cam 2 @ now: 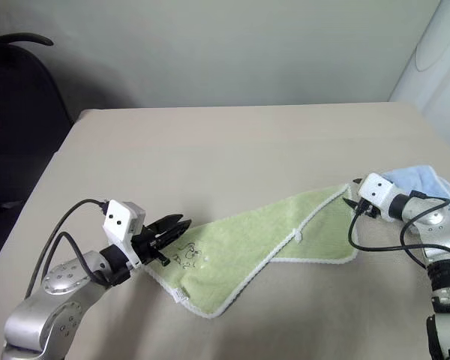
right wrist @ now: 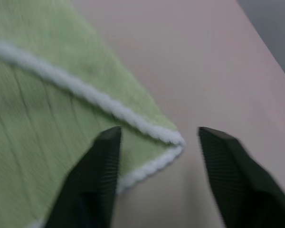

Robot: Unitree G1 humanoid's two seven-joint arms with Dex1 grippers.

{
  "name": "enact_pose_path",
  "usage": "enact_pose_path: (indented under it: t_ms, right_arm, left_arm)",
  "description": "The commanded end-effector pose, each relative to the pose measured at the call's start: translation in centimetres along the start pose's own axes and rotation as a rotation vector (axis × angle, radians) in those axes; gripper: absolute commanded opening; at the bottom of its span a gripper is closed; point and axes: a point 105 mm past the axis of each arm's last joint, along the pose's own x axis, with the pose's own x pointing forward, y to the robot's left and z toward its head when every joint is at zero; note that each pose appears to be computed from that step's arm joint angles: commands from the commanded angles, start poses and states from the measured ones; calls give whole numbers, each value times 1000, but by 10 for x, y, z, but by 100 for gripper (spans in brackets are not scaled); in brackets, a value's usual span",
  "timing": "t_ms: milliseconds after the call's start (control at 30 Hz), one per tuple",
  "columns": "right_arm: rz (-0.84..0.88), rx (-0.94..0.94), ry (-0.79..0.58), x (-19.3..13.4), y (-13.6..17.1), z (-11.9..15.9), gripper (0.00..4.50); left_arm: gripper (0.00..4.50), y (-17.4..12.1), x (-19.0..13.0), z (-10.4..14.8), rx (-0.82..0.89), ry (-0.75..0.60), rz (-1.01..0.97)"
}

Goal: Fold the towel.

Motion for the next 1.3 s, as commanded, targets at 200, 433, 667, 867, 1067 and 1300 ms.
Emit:
enact_pose_path:
  t_ms: [200,433,667,867,1067,1300]
  right_arm:
    - [-34,-250,41,12,-16,-2,373]
    - [-48,-307,57,25,-16,-2,373]
    - [-48,-336,42,32,-11,1,316]
    - [-25,-353,25,29,-5,-1,99]
    - [-36,-348,2,25,-4,0,2]
    - [-86,-337,-17,17,-6,0,2]
  left_arm:
    - [133,-6,2,12,51,-46,-23]
    - [133,-11,2,11,49,-48,-29]
    - [133,-14,3,10,54,-45,-39]
    - [133,-13,-1,9,67,-30,-37]
    - [133,-14,-4,9,84,-18,-47]
    - [133,-23,-6,13,209,29,-165]
